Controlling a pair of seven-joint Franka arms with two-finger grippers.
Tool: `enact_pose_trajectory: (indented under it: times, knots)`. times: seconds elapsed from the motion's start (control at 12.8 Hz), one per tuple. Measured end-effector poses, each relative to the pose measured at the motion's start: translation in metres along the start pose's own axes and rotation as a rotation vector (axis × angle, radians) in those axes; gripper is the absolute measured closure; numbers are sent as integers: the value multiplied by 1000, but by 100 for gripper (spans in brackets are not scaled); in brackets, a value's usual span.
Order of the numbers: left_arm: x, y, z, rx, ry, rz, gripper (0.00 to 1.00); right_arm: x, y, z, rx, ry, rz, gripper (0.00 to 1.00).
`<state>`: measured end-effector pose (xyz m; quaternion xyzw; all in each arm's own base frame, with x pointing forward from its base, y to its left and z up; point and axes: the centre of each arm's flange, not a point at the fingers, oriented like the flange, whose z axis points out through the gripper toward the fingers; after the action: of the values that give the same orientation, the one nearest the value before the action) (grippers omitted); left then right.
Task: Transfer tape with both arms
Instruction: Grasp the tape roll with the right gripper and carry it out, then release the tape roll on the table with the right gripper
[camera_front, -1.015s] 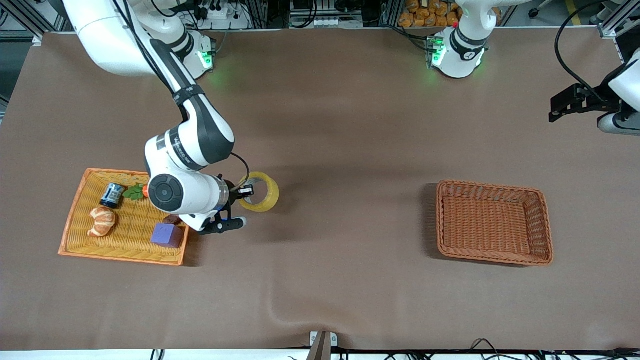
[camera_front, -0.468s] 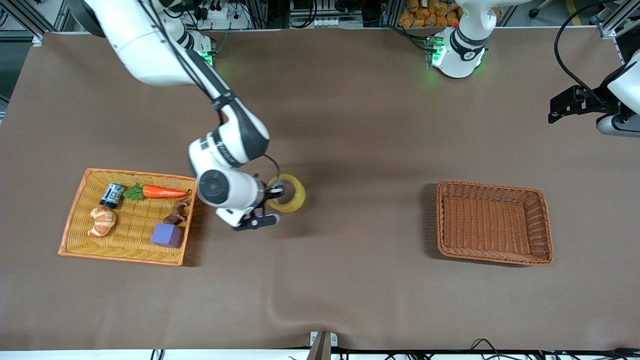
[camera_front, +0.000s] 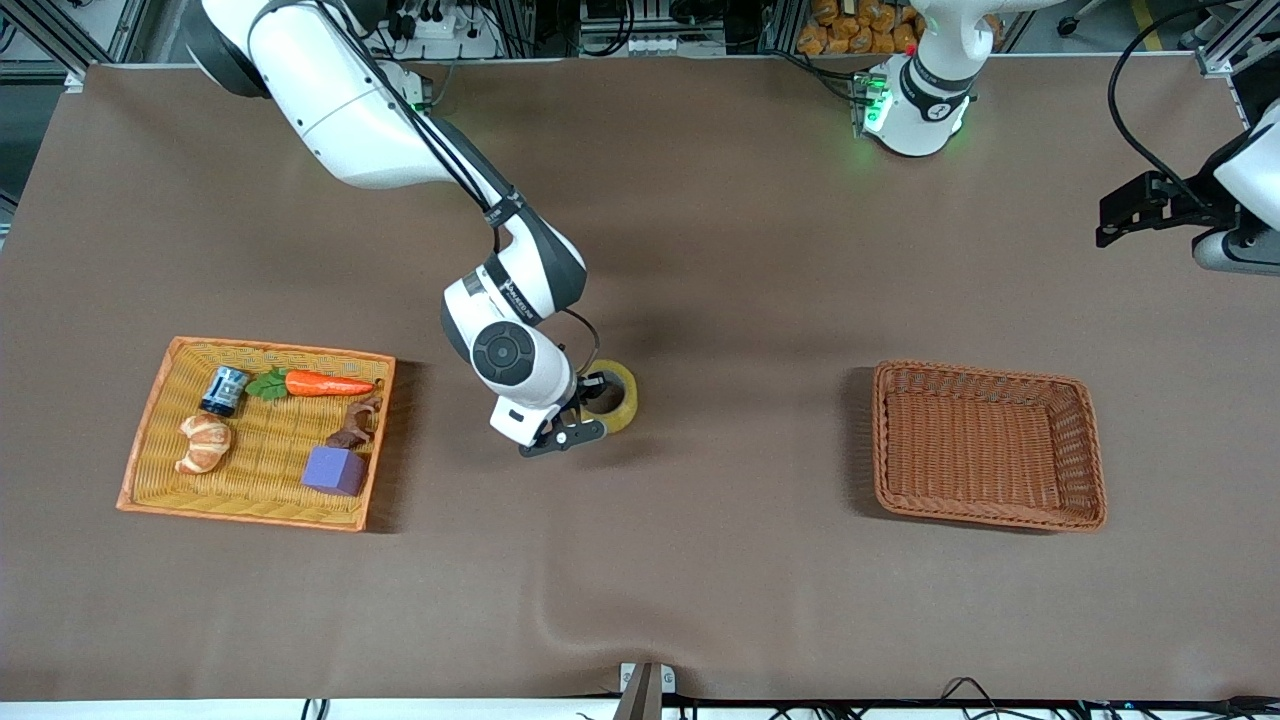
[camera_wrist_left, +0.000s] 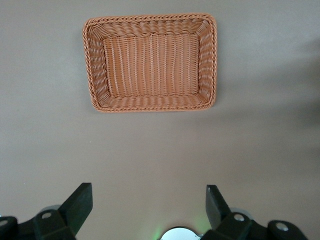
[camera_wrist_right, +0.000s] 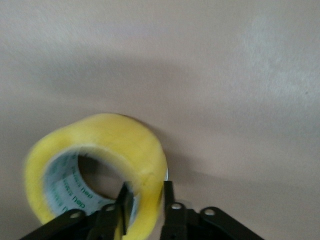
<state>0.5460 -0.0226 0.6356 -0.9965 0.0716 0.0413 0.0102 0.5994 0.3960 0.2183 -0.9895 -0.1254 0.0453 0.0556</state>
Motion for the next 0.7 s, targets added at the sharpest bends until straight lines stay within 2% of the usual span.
enact_pose_trajectory:
  times: [0.16,0.39,0.47,0.7]
  knots:
    - [0,0,0,0,-1,0,0,9,7,-21,1,31,11,40]
    - [1,0,1,-1,-3,0,0,9,38,-91,-26,4,52,6]
    - [1,0,2,-1,-5,1,0,6,55,-126,-38,0,76,0]
    - [8,10,9,-2,-12,14,0,-8,125,-221,-62,27,135,0]
